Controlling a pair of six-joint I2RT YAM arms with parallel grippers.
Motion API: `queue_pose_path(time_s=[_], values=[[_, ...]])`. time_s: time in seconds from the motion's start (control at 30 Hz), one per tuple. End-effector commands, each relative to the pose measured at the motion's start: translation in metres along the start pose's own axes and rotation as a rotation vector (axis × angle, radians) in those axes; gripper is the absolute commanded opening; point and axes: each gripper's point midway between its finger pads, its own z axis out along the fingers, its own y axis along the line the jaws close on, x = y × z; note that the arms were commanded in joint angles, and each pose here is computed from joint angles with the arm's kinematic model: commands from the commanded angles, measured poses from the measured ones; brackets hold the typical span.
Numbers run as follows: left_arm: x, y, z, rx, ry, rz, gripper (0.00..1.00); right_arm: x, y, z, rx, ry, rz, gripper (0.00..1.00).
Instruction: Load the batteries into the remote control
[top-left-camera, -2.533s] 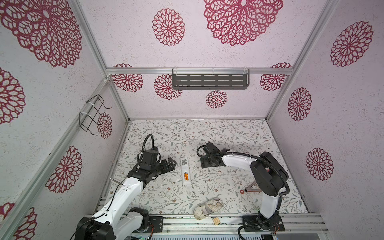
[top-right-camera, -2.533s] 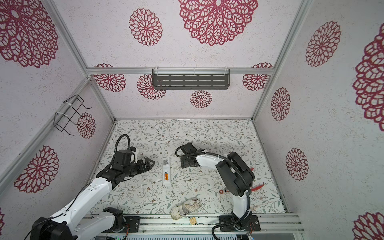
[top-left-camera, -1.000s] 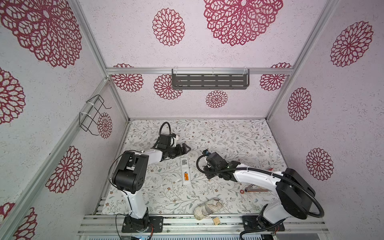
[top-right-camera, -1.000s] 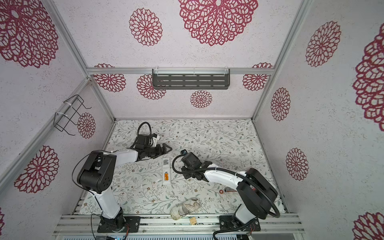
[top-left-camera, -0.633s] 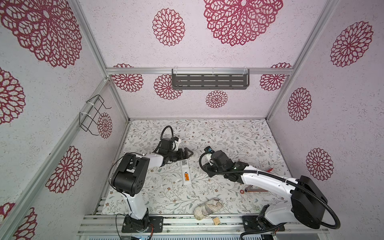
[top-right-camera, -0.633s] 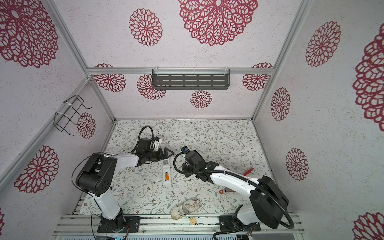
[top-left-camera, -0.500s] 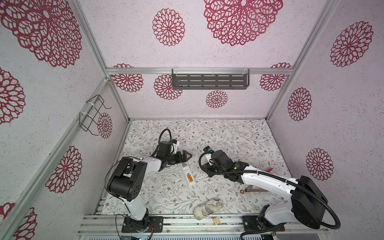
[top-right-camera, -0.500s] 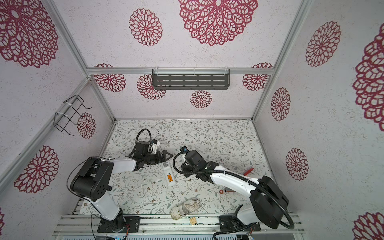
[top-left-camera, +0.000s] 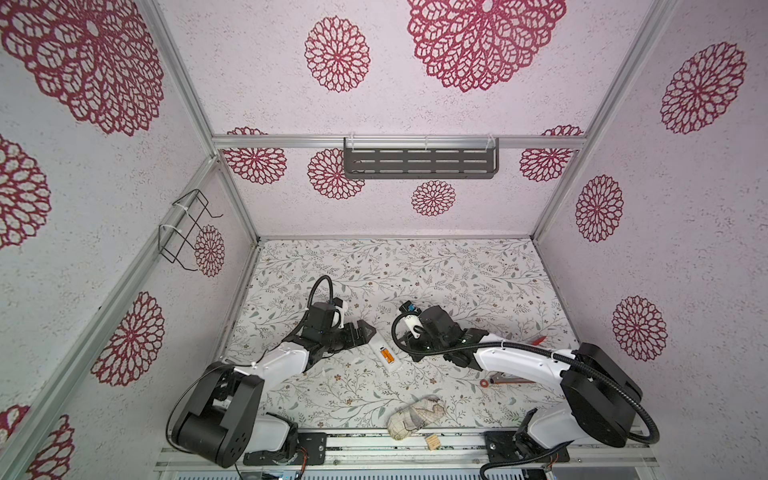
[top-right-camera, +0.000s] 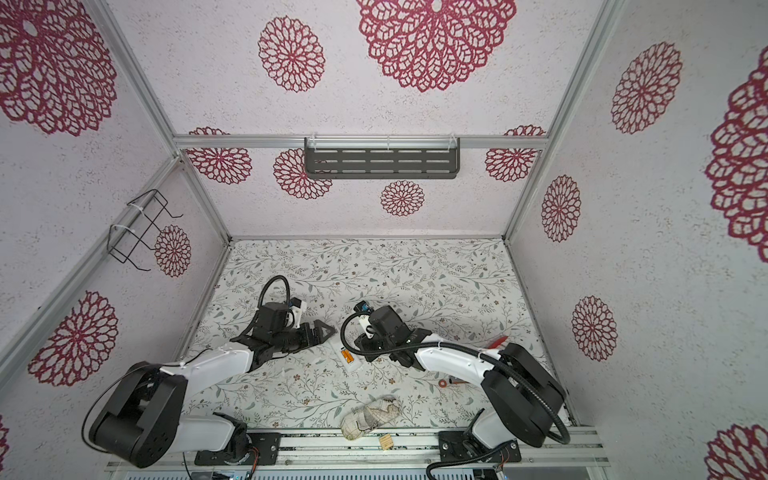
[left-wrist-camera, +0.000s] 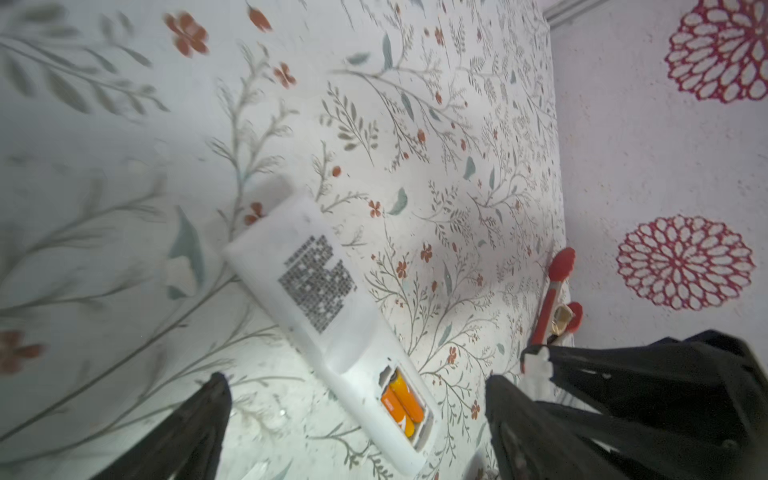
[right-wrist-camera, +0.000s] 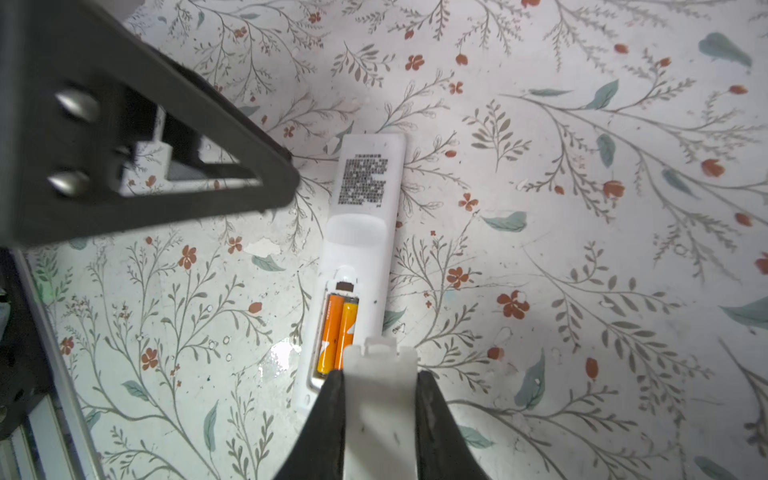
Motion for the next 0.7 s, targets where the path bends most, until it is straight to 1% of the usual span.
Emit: queue_pose_path(time_s=[0.0,0.07,0.17,0.33,0.43,0.57,0.67], values=[[-0.014,0.018,-0.026,-0.137,-0.064,-0.030,0.98,-0.019,0.013,0.003,-0.039,-0.073,-0.025,0.24],[-0.019,0.021,-0.039,-0.161,-0.081,-0.040,0.98,-0.019,0.015,0.008,-0.027,-0.078,-0.028,0.23],[-0.021,0.020,-0.052,-0.169,-0.074,-0.042,0.98,-0.017,0.019,0.017,0.004,-0.090,-0.035,0.23],[-0.020,0.014,-0.063,-0.169,-0.034,-0.032,0.98,-0.019,0.027,0.030,0.045,-0.142,-0.050,0.22],[-0.020,0.008,-0.070,-0.156,-0.035,-0.028,0.98,-0.022,0.028,0.036,0.073,-0.170,-0.054,0.22],[-0.020,0.006,-0.077,-0.155,-0.053,-0.024,0.97,-0.022,0.024,0.042,0.118,-0.169,-0.053,0.22],[-0.020,0.006,-0.077,-0.155,-0.056,-0.024,0.98,-0.019,0.023,0.045,0.121,-0.160,-0.050,0.22]])
